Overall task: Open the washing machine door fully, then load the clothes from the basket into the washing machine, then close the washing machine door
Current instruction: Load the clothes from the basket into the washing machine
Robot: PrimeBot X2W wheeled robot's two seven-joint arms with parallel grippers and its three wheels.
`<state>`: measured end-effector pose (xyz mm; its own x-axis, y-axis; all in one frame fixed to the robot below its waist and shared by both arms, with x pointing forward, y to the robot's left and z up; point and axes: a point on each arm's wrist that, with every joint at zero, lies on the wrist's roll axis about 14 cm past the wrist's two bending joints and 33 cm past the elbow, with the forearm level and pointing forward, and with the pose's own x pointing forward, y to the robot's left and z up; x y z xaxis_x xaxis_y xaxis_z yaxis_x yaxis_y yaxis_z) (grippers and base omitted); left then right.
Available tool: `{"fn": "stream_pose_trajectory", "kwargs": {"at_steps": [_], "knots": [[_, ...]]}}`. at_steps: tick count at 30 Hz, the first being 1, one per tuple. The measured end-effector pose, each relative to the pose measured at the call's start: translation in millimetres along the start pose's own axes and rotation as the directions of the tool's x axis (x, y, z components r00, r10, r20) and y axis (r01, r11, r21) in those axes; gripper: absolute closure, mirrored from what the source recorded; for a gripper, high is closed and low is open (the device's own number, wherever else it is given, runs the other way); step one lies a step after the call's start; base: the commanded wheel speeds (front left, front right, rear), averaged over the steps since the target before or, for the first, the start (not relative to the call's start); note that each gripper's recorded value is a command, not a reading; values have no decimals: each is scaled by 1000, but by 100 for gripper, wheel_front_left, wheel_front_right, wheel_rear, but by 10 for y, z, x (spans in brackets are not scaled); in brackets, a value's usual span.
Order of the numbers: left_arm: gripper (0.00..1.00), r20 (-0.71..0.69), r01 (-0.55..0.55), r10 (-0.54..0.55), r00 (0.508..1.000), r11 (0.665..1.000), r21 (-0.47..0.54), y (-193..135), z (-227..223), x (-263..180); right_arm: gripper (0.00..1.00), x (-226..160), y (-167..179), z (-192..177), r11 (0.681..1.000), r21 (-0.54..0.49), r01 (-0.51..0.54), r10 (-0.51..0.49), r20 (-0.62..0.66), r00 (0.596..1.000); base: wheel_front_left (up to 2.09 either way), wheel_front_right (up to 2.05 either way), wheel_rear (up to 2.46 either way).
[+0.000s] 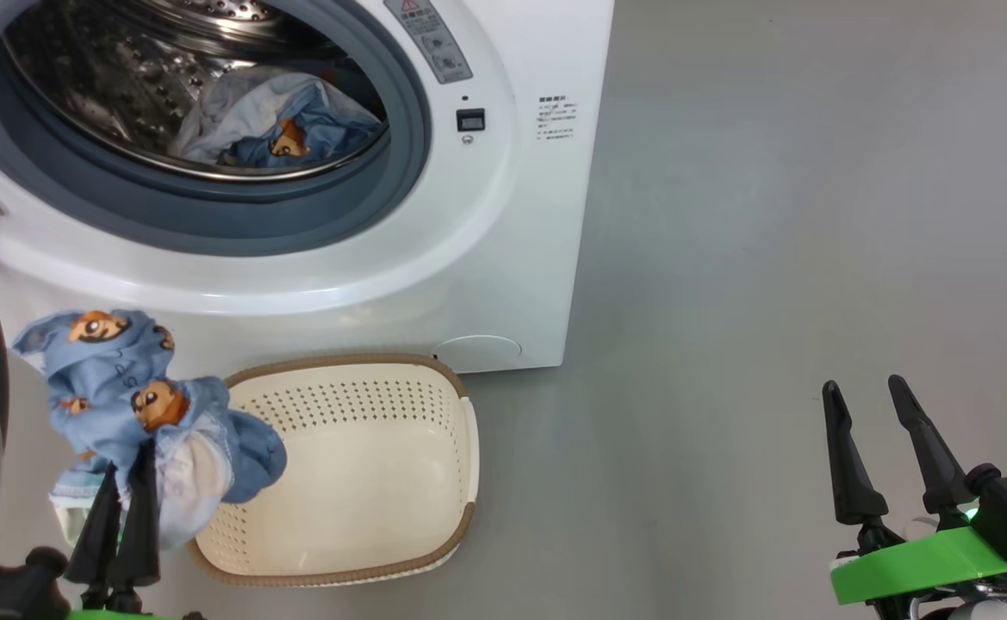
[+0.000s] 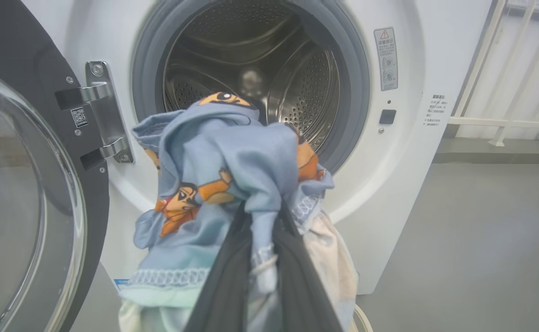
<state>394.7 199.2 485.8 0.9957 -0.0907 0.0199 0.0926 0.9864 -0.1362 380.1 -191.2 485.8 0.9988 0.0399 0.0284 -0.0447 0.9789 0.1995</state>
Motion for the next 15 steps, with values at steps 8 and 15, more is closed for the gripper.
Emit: {"fn": "stream_pose_trajectory", "kwargs": {"at_steps": [8,15], "knots": [[100,7,-26,26,1000,1000,-13,24,6,-74,0,-12,-7,-54,1000,3,3,-3,-16,1000,0,0,0],[100,-10,-25,25,1000,1000,-16,24,-58,-33,0,0,-28,-107,1000,3,10,-10,-31,999,0,0,0]]}}
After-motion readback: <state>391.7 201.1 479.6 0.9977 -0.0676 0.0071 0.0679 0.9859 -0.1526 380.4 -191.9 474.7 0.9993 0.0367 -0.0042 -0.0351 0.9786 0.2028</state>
